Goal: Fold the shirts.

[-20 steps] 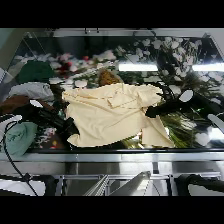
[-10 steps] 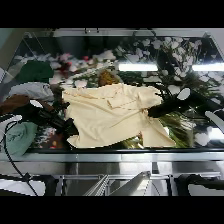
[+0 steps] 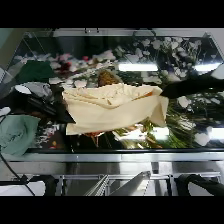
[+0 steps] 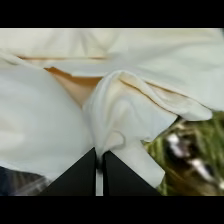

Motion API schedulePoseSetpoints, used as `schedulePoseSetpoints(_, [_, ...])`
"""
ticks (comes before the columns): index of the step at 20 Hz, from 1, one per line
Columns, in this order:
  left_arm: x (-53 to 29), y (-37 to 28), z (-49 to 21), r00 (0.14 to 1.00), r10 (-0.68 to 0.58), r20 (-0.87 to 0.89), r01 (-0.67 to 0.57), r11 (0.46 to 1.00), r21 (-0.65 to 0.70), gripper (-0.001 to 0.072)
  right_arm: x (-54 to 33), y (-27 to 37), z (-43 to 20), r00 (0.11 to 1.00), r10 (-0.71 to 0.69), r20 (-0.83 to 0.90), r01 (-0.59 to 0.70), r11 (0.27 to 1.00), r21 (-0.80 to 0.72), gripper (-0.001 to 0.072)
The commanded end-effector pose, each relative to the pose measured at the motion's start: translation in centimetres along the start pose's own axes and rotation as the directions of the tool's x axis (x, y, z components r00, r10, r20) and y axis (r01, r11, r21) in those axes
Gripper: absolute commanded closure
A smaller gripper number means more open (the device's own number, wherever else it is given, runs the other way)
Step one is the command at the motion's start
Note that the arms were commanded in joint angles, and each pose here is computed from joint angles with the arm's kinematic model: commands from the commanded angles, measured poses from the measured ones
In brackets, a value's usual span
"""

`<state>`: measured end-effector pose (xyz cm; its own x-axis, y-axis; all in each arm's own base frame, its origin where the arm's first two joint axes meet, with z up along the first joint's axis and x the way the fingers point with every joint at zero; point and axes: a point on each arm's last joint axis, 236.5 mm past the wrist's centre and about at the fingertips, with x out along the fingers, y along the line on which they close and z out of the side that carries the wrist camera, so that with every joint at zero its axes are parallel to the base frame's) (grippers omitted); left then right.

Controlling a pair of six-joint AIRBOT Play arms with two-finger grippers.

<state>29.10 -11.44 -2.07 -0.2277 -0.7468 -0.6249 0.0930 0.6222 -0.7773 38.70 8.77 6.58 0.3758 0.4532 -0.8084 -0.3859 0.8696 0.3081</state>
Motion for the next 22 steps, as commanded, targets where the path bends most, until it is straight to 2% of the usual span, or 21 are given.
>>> schedulePoseSetpoints(1, [-8.3, -2.8, 2.0, 0.966, 0.066, 0.249, -0.091, 0.992, 0.091, 0.0690, -10.2, -4.3, 1.7, 0.964, -0.171, 0.203, 0.148, 0.981, 0.126, 0.0688])
schedulePoseSetpoints(3, [-12.8, -2.6, 1.7, 0.915, 0.064, 0.399, -0.090, 0.995, 0.046, 0.0690, -14.8, -8.2, 0.6, 0.920, -0.290, 0.263, 0.216, 0.937, 0.275, 0.0689])
schedulePoseSetpoints(4, [-14.0, -2.0, 0.9, 0.896, 0.062, 0.439, -0.075, 0.997, 0.013, 0.0690, -16.2, -9.1, 0.1, 0.910, -0.302, 0.284, 0.203, 0.922, 0.330, 0.0688])
schedulePoseSetpoints(6, [-14.5, -1.5, -0.3, 0.876, 0.021, 0.482, -0.023, 1.000, -0.003, 0.0690, -17.1, -8.2, 0.2, 0.917, -0.221, 0.333, 0.090, 0.927, 0.365, 0.0689])
schedulePoseSetpoints(9, [-13.6, -2.7, 0.4, 0.835, -0.094, 0.542, 0.066, 0.995, 0.072, 0.0690, -16.3, -3.1, 1.4, 0.928, -0.003, 0.372, -0.105, 0.957, 0.269, 0.0689])
schedulePoseSetpoints(11, [-11.9, -3.3, 0.4, 0.863, -0.134, 0.487, 0.105, 0.991, 0.085, 0.0691, -15.4, -1.5, 1.4, 0.934, 0.046, 0.355, -0.137, 0.961, 0.238, 0.0689])
schedulePoseSetpoints(13, [-11.8, -6.7, 0.5, 0.859, -0.257, 0.442, 0.195, 0.964, 0.182, 0.0690, -15.4, 0.7, 1.4, 0.930, 0.122, 0.346, -0.200, 0.959, 0.198, 0.0689])
schedulePoseSetpoints(15, [-14.6, -13.6, 0.3, 0.792, -0.439, 0.425, 0.277, 0.878, 0.390, 0.0692, -17.9, 5.5, 2.8, 0.861, 0.276, 0.427, -0.330, 0.942, 0.056, 0.0689])
schedulePoseSetpoints(16, [-16.5, -18.2, -1.0, 0.751, -0.528, 0.396, 0.278, 0.797, 0.536, 0.0692, -20.3, 8.1, 3.8, 0.805, 0.329, 0.494, -0.358, 0.933, -0.038, 0.0689])
schedulePoseSetpoints(17, [-18.5, -22.2, -2.2, 0.715, -0.573, 0.400, 0.225, 0.731, 0.645, 0.0691, -22.6, 10.1, 4.6, 0.755, 0.341, 0.560, -0.335, 0.935, -0.118, 0.0689])
schedulePoseSetpoints(18, [-20.5, -25.9, -4.0, 0.694, -0.590, 0.413, 0.133, 0.668, 0.732, 0.0691, -25.4, 11.4, 5.6, 0.703, 0.303, 0.644, -0.248, 0.952, -0.177, 0.0689])
schedulePoseSetpoints(20, [-24.6, -33.9, -8.9, 0.626, -0.668, 0.403, -0.024, 0.500, 0.866, 0.0691, -31.4, 12.9, 7.3, 0.568, 0.156, 0.808, 0.011, 0.980, -0.197, 0.0689])
schedulePoseSetpoints(21, [-26.4, -37.4, -11.3, 0.579, -0.711, 0.398, -0.082, 0.435, 0.897, 0.0690, -35.0, 13.9, 7.9, 0.466, 0.092, 0.880, 0.130, 0.977, -0.170, 0.0689])
schedulePoseSetpoints(22, [-27.7, -39.9, -13.5, 0.553, -0.725, 0.411, -0.150, 0.399, 0.905, 0.0690, -37.8, 15.0, 8.1, 0.381, 0.054, 0.923, 0.228, 0.962, -0.150, 0.0689])
